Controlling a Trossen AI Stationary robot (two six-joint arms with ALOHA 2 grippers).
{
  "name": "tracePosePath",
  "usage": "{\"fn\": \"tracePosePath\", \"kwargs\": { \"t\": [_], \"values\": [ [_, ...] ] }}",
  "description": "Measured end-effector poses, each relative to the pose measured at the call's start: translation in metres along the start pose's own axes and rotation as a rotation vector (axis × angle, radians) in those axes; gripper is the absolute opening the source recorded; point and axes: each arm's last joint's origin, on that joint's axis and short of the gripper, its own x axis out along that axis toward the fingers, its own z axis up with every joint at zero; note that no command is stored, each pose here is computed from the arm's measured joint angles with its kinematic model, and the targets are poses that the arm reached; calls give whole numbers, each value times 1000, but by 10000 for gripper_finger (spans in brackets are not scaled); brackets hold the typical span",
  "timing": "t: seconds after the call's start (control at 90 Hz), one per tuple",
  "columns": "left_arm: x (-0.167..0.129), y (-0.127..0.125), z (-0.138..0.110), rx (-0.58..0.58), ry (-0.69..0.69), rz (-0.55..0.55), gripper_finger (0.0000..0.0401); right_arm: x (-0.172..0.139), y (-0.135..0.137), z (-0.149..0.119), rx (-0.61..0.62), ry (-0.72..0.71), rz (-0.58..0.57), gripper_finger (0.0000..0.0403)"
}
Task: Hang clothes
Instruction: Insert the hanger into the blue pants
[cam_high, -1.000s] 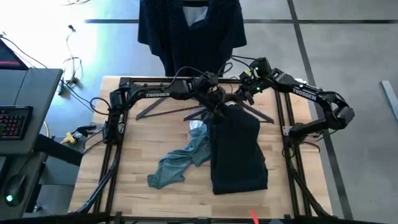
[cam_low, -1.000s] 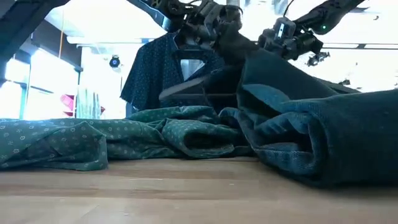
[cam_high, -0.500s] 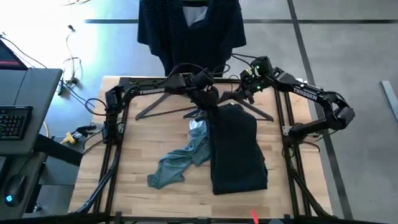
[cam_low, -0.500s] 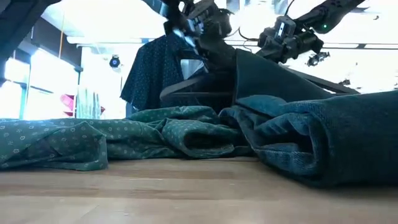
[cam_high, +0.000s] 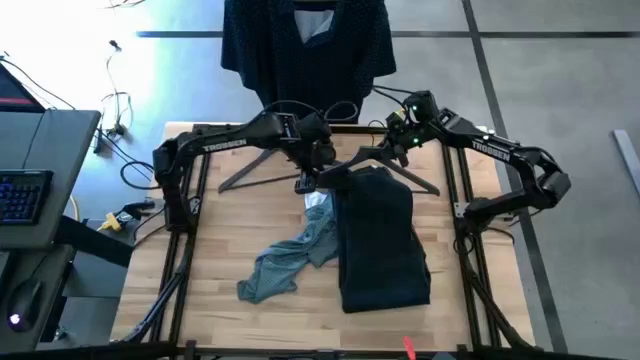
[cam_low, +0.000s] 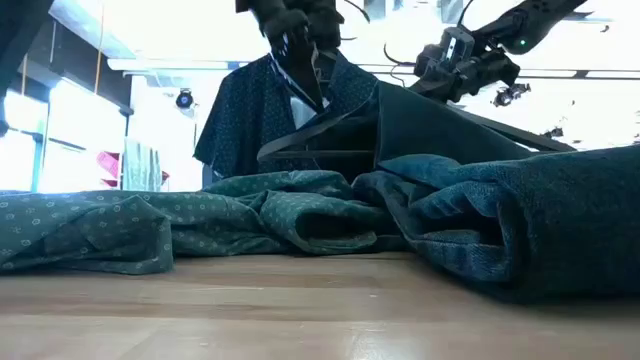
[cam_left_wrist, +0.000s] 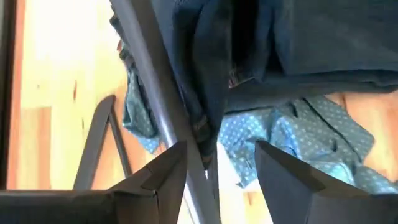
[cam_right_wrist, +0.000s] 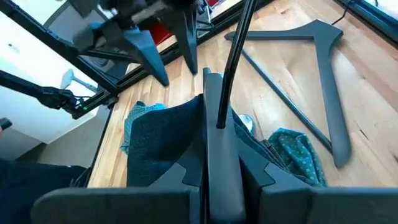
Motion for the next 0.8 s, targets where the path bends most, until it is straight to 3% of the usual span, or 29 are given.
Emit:
{"fn": "tracePosePath", "kwargs": {
  "t": [0.156, 0.344, 0.4, 0.478, 0.544, 0.689, 0.8],
  "values": [
    [8, -10, 13, 78, -96, -47, 110, 0, 0, 0, -1, 0, -12, 23],
    [43, 3, 16, 100, -123, -20, 23, 0, -1, 1, -1, -7, -41, 23],
    [55, 8, 16, 82, -105, 35, 8, 0, -1, 2, 3, -11, -42, 23],
    [70, 16, 19, 81, -98, 183, 9, 0, -1, 2, 2, -11, -42, 23],
    [74, 20, 22, 66, -123, 237, 11, 0, -2, 2, 3, -11, -61, 23],
    [54, 15, 29, 13, -180, 185, 13, 0, -1, 2, 4, -12, -41, 22],
    [30, 8, 23, -41, -85, 139, 20, 0, -1, 2, 4, -12, -41, 22]
  ]
}}
